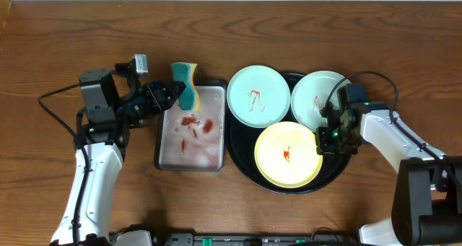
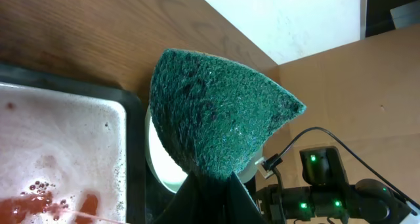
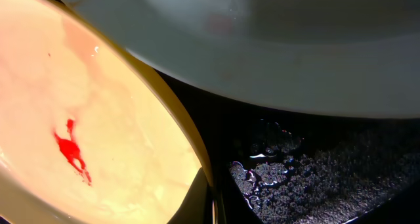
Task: Clean dirty plates on tray and stack at the side
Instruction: 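Lift the sponge with the left gripper out of the grey tray, then scrub the yellow plate with the sponge in the left gripper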
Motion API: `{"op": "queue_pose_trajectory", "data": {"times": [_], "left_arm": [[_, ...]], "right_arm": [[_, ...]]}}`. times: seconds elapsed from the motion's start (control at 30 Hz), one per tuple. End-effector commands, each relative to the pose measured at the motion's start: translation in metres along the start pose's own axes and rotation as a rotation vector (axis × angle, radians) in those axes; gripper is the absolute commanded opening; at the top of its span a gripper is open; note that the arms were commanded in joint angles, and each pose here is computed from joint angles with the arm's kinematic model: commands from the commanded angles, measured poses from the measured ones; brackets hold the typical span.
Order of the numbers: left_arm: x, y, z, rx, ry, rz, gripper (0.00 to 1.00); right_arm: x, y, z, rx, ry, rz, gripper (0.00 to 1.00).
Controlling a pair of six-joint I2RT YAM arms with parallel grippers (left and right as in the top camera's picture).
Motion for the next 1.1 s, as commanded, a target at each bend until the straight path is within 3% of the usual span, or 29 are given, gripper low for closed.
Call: {"op": "queue_pose_trajectory", "data": {"times": [0.0,0.37,0.47,0.77,1.07], "left_arm": [[0.003,0.001,-0.002,0.023,0.001,0.017,0.07],[0.005,-0.006,0.0,-0.012,-0.011,0.007,0.07],[0.008,-0.017,0.009,-0.115,-0.073,-0.029,0.07],[0.044,-0.043,0.078,-0.708,-0.213,-0.085,0.07],[0.051,-0.065,0.061,-0.83,-0.344,0.046,0.07]], "right_arm": [[-0.004,0.0,-0.001,0.015,-0.011,-0.007,0.01],[-0.004,0.0,-0.001,0.015,-0.011,-0.007,0.01],[-0.004,0.0,-0.001,0.015,-0.011,-0.007,0.01],[-0.004,0.0,-0.001,0.015,-0.011,-0.007,0.01],[-0.004,0.0,-0.001,0.015,-0.011,-0.007,0.01]]}}
Point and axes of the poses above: each gripper's point midway between its finger pads, its own y axis back along the fingers, its own z axis along the line the jaws close on, x = y × z, the point moved 3 cm from there along y, back along the fingers, and after that the axes turned 12 degrees about y, right-handed, at the moved point
